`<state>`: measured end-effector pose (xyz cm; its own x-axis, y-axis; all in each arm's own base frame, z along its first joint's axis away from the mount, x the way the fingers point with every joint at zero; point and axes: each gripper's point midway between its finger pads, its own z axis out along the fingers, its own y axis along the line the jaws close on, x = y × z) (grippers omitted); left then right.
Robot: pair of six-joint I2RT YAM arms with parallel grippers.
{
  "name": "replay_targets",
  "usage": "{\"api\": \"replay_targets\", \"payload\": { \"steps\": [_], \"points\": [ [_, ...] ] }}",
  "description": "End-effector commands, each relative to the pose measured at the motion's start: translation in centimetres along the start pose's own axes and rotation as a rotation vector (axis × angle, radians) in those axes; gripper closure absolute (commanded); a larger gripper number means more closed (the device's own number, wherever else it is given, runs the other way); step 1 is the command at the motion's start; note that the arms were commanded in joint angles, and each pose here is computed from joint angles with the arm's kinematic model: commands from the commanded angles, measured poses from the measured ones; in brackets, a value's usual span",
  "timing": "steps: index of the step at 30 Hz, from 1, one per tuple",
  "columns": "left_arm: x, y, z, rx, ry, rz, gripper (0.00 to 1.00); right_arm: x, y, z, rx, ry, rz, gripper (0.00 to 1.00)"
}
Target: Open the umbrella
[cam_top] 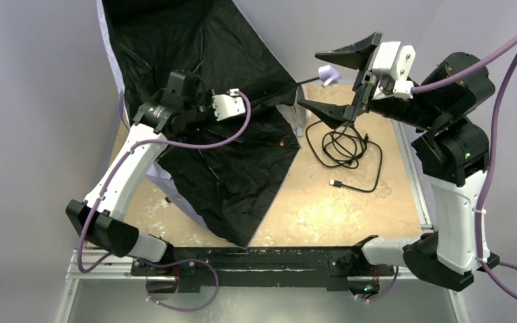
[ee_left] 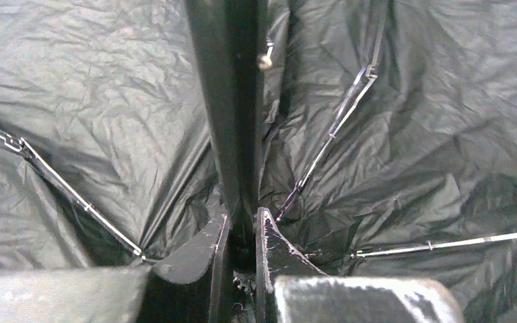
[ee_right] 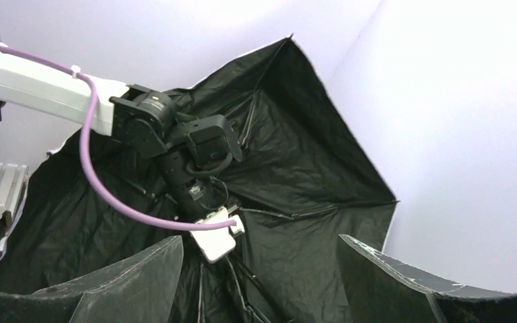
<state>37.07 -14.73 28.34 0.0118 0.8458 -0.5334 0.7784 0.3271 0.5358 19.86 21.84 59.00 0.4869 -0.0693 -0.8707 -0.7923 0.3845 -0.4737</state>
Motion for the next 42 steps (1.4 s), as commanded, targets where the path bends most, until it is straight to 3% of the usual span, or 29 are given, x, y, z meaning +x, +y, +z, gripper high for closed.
{"api": "replay_targets", "payload": {
  "steps": [1,4,9,18,25,29,31,33,35,38,42],
  "points": [
    [-1.3,6.7,-7.7,-0.319,0.097,0.265,1.0,-2.3,0.2,-0.2,-0.014,-0.064,0.015,0.17],
    [-2.8,8.4,-10.5,-0.431,0.125,0.415,1.0,2.1,0.8,0.5,-0.031,0.05,0.087,0.19],
    [-4.5,10.0,-13.5,-0.529,0.193,0.595,1.0,9.6,6.0,0.8,-0.206,0.241,0.273,0.21],
    [-6.6,11.2,-15.0,-0.622,0.274,0.777,1.0,17.0,10.8,0.1,-0.322,0.435,0.352,0.23],
    [-6.9,11.1,-16.1,-0.662,0.271,0.848,1.0,23.1,10.0,-0.8,-0.179,0.633,0.378,0.46],
    [-6.5,11.3,-16.2,-0.671,0.292,0.863,1.0,26.0,11.1,-1.5,-0.168,0.723,0.438,0.71],
    [-6.1,11.7,-16.4,-0.68,0.31,0.863,1.0,27.3,12.0,-2.3,-0.174,0.774,0.468,0.77],
    [-5.2,12.3,-16.7,-0.689,0.338,0.868,1.0,28.3,13.1,-3.2,-0.207,0.812,0.468,0.92],
    [-4.0,13.3,-17.0,-0.705,0.377,0.878,1.0,28.8,14.3,-4.2,-0.238,0.832,0.487,1.0],
    [-1.4,14.9,-17.3,-0.73,0.464,0.89,1.0,27.8,15.6,-4.9,-0.303,0.804,0.491,1.0],
    [0.4,15.9,-16.0,-0.752,0.532,0.961,0.9,24.9,15.7,-3.7,-0.381,0.703,0.5,1.0]
  ]
}}
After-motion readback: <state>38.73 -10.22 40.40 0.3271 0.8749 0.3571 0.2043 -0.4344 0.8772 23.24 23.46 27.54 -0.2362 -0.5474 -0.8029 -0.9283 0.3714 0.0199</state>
